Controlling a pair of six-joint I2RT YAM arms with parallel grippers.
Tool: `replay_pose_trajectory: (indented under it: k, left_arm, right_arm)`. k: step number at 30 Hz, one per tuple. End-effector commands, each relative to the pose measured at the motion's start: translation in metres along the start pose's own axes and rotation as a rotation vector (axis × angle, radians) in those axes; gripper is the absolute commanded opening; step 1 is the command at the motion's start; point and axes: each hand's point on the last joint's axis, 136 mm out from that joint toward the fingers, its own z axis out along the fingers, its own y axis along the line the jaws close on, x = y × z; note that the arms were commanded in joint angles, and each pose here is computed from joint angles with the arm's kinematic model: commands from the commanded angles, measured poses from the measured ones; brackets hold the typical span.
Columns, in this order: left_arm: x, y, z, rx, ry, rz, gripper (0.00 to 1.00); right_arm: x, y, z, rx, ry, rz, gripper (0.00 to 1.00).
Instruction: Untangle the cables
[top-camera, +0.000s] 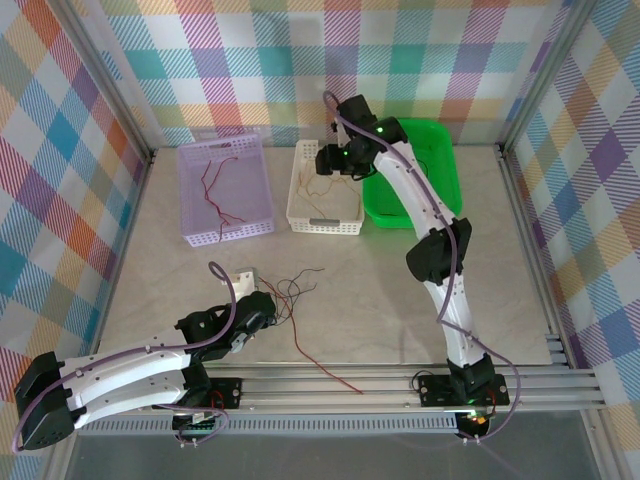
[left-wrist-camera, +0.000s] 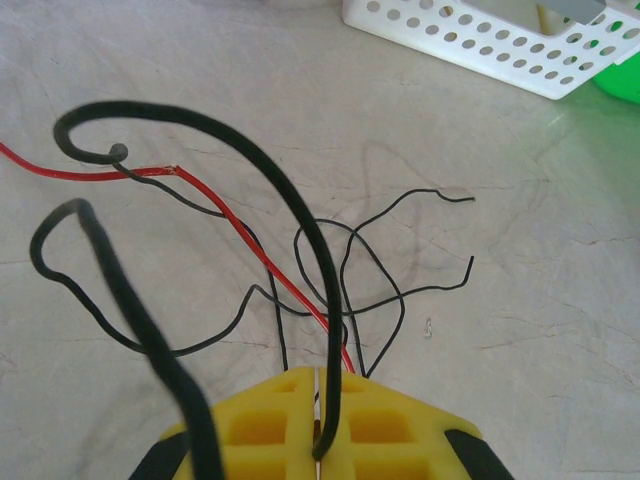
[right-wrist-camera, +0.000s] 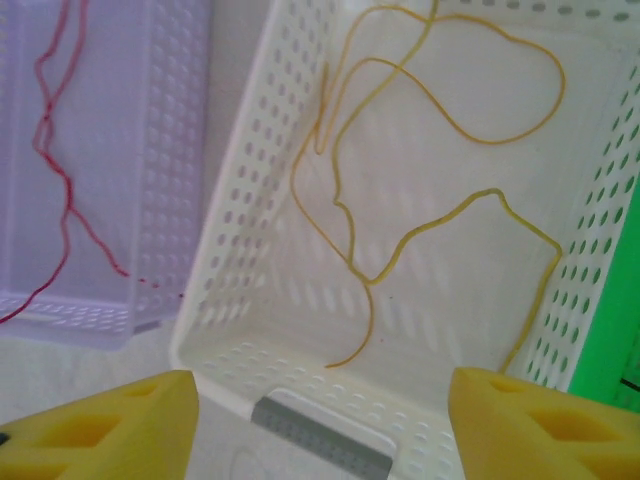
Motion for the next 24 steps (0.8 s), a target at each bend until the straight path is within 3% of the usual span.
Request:
replay_pose_trajectory:
  k: [1, 8, 13, 19, 24]
  left_arm:
    - [-0.010, -0.003, -0.005, 0.014, -0.019, -0.050, 0.00]
    - [-0.024, -0.009, -0.013, 0.020, -0.044, -0.093, 0.00]
    - [-0.035, -0.014, -0.020, 0.033, -0.062, -0.144, 0.00]
    - [-0.051, -0.023, -0.029, 0.057, -0.091, -0.178, 0.00]
    - [-0.059, -0.028, -0.031, 0.045, -0.104, -0.176, 0.00]
  right_arm:
    - [0.003, 0.020, -0.044, -0.090, -0.006, -0.006, 0.70]
    - [0.064, 0.052, -0.075, -0.263, 0.040, -0.055, 0.79]
    - [0.134, 0.065, -0.083, -0.415, 0.067, -0.050, 0.82]
    - [0.243, 0.080, -0.057, -0.491, 0.156, -0.123, 0.82]
    - [0.313, 0.084, -0.018, -0.433, 0.228, -0.175, 0.81]
